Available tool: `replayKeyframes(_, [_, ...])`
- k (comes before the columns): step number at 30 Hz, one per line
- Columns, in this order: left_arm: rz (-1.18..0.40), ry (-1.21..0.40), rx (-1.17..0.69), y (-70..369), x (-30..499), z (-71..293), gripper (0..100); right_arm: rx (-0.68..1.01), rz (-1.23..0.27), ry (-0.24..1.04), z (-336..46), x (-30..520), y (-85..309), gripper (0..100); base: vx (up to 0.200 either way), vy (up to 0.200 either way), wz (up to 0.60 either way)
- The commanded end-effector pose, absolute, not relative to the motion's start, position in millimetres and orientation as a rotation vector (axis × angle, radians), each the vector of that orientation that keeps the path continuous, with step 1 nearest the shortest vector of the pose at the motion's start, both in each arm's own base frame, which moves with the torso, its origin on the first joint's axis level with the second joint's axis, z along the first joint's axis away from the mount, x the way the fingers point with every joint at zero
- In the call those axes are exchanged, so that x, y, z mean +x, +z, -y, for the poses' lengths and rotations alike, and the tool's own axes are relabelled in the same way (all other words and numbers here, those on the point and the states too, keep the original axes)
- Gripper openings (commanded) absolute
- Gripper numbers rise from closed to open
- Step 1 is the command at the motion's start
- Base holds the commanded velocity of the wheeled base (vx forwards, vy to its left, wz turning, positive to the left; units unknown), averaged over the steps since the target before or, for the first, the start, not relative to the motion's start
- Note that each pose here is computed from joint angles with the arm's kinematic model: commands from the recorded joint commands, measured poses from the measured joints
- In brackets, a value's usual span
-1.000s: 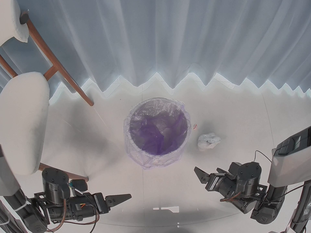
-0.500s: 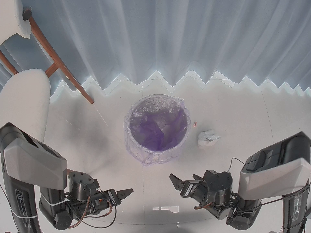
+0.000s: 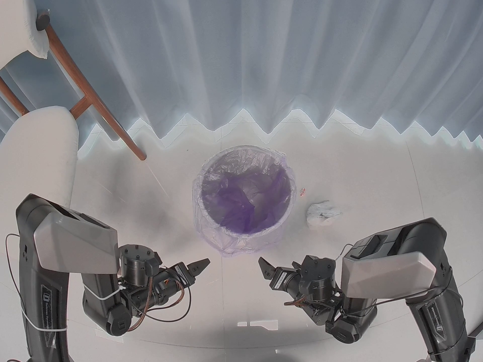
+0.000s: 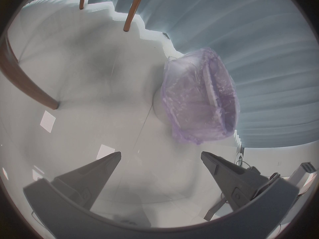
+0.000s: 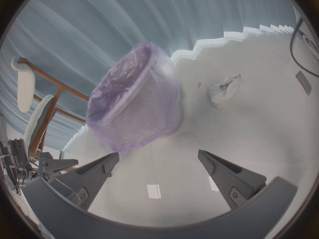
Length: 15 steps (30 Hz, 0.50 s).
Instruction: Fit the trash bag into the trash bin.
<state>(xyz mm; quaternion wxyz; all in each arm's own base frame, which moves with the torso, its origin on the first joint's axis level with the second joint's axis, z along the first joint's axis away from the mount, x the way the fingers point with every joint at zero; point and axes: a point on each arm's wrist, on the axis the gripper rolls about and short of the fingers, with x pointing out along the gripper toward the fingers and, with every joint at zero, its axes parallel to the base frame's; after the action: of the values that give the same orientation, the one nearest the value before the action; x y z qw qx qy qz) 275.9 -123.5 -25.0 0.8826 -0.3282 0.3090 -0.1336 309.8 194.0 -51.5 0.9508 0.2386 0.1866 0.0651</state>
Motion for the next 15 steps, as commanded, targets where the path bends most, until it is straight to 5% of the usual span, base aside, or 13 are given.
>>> replayKeyframes(1, [-0.591,-0.283,-0.698,-32,300,128,100,0.474,-0.382,0.079,-185,333,-68,100,0.0,0.0,0.0])
replayKeyframes(15, [-0.576,-0.271,-0.695,-39,331,135,100,0.483,-0.365,0.074,-193,360,-74,100,0.0,0.0,0.0])
